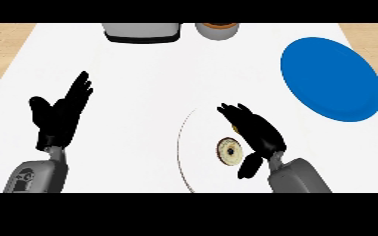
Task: Pick the cupcake from the placemat and place it in the plate
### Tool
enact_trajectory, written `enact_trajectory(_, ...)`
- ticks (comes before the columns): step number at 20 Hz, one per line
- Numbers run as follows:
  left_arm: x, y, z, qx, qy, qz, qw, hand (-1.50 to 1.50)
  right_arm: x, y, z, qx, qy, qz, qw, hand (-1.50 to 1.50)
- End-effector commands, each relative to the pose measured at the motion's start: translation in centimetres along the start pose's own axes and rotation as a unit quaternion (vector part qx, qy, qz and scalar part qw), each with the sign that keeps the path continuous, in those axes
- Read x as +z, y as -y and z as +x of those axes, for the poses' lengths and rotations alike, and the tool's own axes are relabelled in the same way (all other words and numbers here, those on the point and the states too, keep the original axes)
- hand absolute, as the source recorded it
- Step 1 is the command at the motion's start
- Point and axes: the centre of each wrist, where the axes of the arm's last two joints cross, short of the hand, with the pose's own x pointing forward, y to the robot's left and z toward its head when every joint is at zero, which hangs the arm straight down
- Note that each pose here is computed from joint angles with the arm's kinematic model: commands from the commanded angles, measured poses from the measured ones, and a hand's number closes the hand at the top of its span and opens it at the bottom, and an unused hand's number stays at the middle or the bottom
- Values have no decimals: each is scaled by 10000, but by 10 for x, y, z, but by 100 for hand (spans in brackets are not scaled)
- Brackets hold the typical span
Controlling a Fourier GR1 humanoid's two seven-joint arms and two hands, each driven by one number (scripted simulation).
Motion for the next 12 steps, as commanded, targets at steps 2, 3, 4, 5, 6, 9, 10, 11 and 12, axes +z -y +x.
enact_trajectory(2, -1, -8, 14, 16, -52, -11, 10000, 0, -12, -7, -14, 208, -120, 367, 9990, -150)
enact_trajectory(3, -16, 4, 6, 11, 45, 65, 10000, 0, -15, -27, 2, 263, -21, 336, 9991, -150)
enact_trajectory(4, -7, 10, 8, -11, -36, -54, 10000, 0, 4, -17, 1, 269, -56, 486, 9984, -150)
enact_trajectory(5, -7, 4, 7, 16, -12, 19, 10000, 0, 3, -26, 8, 290, 28, 653, 9974, -150)
enact_trajectory(6, 7, 11, 4, -38, 20, 37, 10000, 0, -21, -22, 20, 374, 68, 618, 9974, 150)
enact_trajectory(9, 4, -10, 4, -25, 42, -30, 10000, 0, -12, -37, 3, 462, 525, 802, 9943, 150)
enact_trajectory(10, 3, 6, 21, 56, 2, -10, 10000, 0, -13, -11, 17, 484, 526, 789, 9943, 150)
enact_trajectory(11, -4, -4, 12, 17, -2, -27, 10000, 0, -14, -32, 3, 394, 534, 685, 9954, 150)
enact_trajectory(12, -13, 14, -1, 27, -44, -4, 10000, 0, -2, -30, 0, 320, 597, 816, 9944, 150)
